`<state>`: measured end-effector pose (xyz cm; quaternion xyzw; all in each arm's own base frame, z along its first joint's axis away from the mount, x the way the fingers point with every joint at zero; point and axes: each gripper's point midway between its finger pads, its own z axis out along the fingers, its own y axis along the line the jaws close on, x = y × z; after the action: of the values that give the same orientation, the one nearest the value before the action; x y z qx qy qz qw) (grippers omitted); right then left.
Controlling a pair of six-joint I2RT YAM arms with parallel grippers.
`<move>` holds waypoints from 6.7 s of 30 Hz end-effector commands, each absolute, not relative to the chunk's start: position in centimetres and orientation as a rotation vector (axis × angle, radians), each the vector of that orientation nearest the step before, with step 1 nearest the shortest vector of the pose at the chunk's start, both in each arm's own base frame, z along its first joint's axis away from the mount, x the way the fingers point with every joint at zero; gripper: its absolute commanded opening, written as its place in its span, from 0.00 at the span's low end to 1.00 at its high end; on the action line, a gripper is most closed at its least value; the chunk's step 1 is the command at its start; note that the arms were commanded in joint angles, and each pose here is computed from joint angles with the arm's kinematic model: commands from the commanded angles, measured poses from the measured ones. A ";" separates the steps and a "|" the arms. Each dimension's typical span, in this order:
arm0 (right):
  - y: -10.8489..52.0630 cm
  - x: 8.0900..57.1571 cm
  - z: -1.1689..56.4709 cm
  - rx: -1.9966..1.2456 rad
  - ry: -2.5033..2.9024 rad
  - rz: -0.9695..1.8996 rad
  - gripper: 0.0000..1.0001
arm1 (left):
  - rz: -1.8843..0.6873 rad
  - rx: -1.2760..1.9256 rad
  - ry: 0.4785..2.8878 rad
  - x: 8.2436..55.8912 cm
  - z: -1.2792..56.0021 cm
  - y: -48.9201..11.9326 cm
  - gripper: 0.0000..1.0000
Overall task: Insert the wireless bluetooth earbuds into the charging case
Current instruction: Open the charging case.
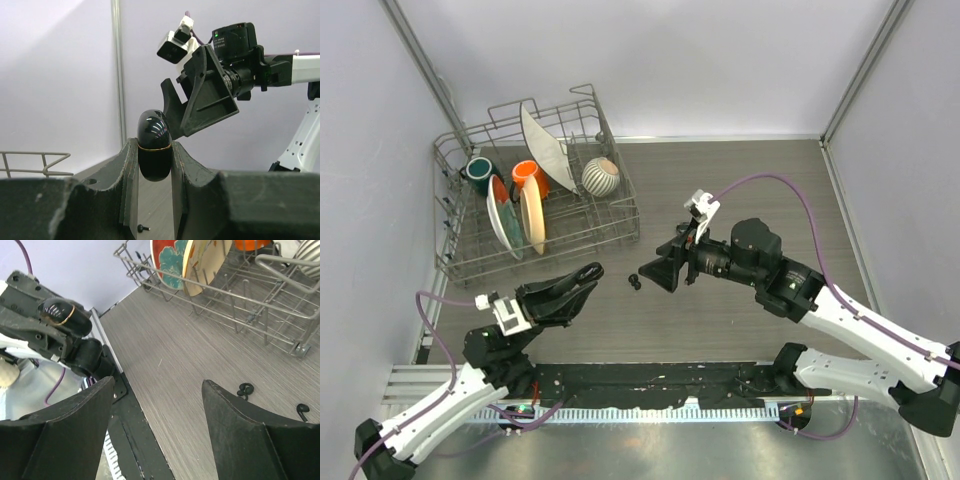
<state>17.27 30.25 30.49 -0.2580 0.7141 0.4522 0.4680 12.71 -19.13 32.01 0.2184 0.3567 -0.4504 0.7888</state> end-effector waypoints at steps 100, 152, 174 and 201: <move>36.4 15.9 29.9 -0.873 1.747 1.356 0.60 | -0.993 0.636 0.869 12.8 27.1 -22.0 0.00; 36.7 18.7 28.4 -0.689 1.846 1.262 0.50 | -1.123 0.781 0.727 8.8 29.4 -22.8 0.00; 36.0 18.2 32.9 -0.636 1.744 1.365 0.78 | -1.011 0.615 0.839 11.9 28.1 -21.1 0.00; 32.1 17.7 32.5 -0.497 1.835 1.727 0.69 | -0.952 0.606 0.844 12.6 28.2 -20.7 0.00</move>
<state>21.19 31.03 29.90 -0.1586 0.7423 0.5548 0.3407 12.34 -21.00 28.30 0.2797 0.3935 -0.4517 0.7503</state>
